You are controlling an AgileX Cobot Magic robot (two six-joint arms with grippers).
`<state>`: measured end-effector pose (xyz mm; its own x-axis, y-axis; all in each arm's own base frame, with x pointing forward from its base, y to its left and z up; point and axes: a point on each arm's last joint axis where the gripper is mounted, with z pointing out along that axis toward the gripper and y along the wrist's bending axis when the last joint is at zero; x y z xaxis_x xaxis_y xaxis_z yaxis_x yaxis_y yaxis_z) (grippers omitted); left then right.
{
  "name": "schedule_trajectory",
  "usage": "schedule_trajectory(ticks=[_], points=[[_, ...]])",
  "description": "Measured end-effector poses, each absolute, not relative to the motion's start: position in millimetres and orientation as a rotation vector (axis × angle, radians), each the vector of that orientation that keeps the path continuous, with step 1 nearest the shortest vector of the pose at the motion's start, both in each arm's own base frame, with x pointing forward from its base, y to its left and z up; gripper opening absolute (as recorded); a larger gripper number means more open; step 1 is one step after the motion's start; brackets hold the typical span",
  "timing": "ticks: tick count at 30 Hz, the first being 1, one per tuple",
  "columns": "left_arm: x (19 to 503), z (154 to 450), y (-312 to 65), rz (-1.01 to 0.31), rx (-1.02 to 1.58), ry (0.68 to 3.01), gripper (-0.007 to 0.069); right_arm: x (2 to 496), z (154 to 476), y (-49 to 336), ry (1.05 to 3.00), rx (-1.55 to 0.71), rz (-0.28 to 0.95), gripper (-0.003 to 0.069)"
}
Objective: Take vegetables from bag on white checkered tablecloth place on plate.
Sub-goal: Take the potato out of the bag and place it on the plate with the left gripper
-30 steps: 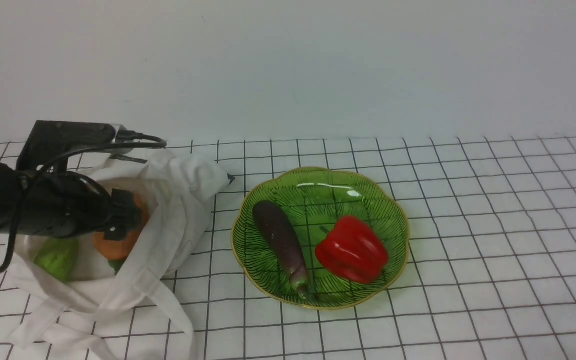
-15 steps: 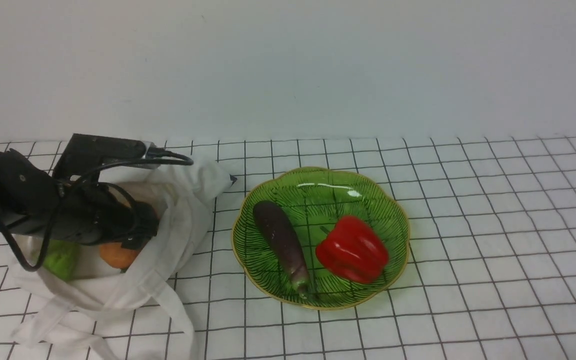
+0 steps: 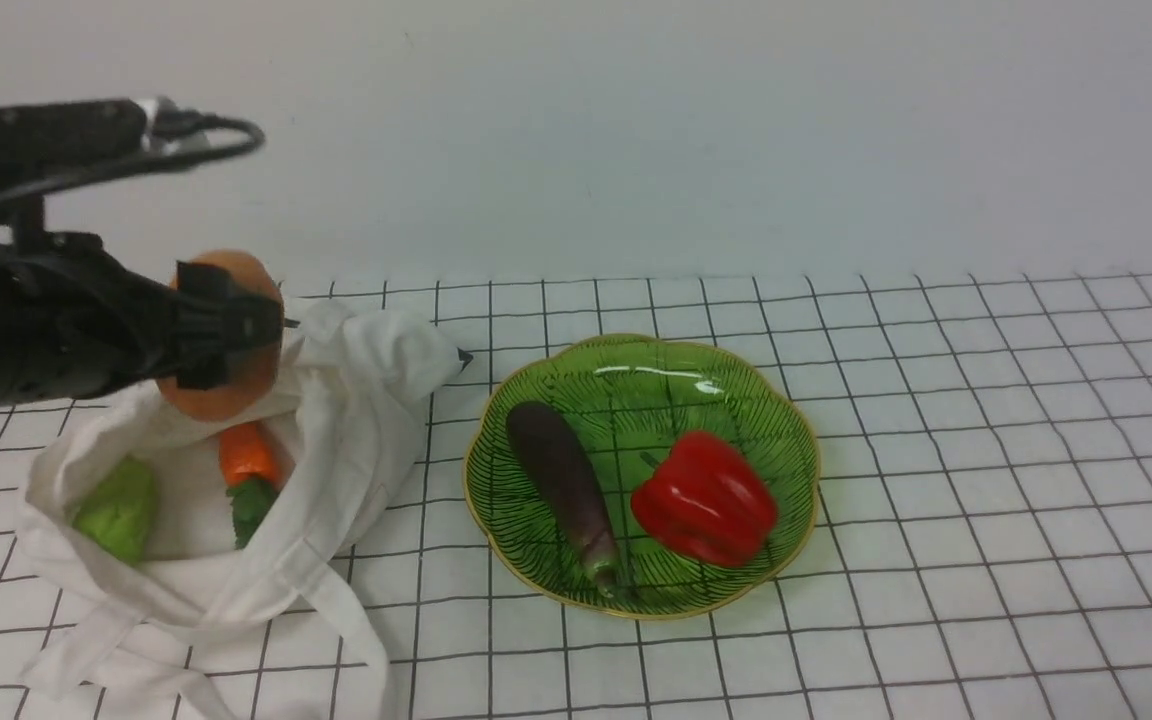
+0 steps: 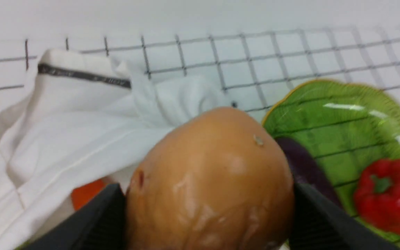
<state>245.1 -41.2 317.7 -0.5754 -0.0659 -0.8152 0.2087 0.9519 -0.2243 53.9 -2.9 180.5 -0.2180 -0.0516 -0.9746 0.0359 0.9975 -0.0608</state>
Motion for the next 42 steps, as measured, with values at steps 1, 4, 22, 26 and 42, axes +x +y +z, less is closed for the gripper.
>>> schedule_trajectory(ticks=[1, 4, 22, 26, 42], points=[[239.1, 323.8, -47.5, -0.412, 0.1, 2.133, 0.0531, 53.9, 180.5, -2.9, 1.789, -0.011, -0.08, -0.0016], [231.2, 331.3, -62.6, -0.512, 0.138, 2.097, 0.0531, 53.9, 180.5, -2.9, 1.789, -0.011, -0.08, -0.0016], [313.0, 208.9, -157.3, -0.519, 0.177, 2.295, 0.0531, 53.9, 180.5, -2.9, 1.789, -0.011, -0.08, -0.0016], [325.1, 190.4, -166.1, -0.555, 0.163, 2.358, 0.0531, 53.9, 180.5, -2.9, 1.789, -0.011, -0.08, -0.0016], [331.9, 193.8, -171.9, -0.562, 0.22, 2.332, 0.0683, 53.9, 180.5, -2.9, 1.789, -0.011, -0.08, -0.0016]])
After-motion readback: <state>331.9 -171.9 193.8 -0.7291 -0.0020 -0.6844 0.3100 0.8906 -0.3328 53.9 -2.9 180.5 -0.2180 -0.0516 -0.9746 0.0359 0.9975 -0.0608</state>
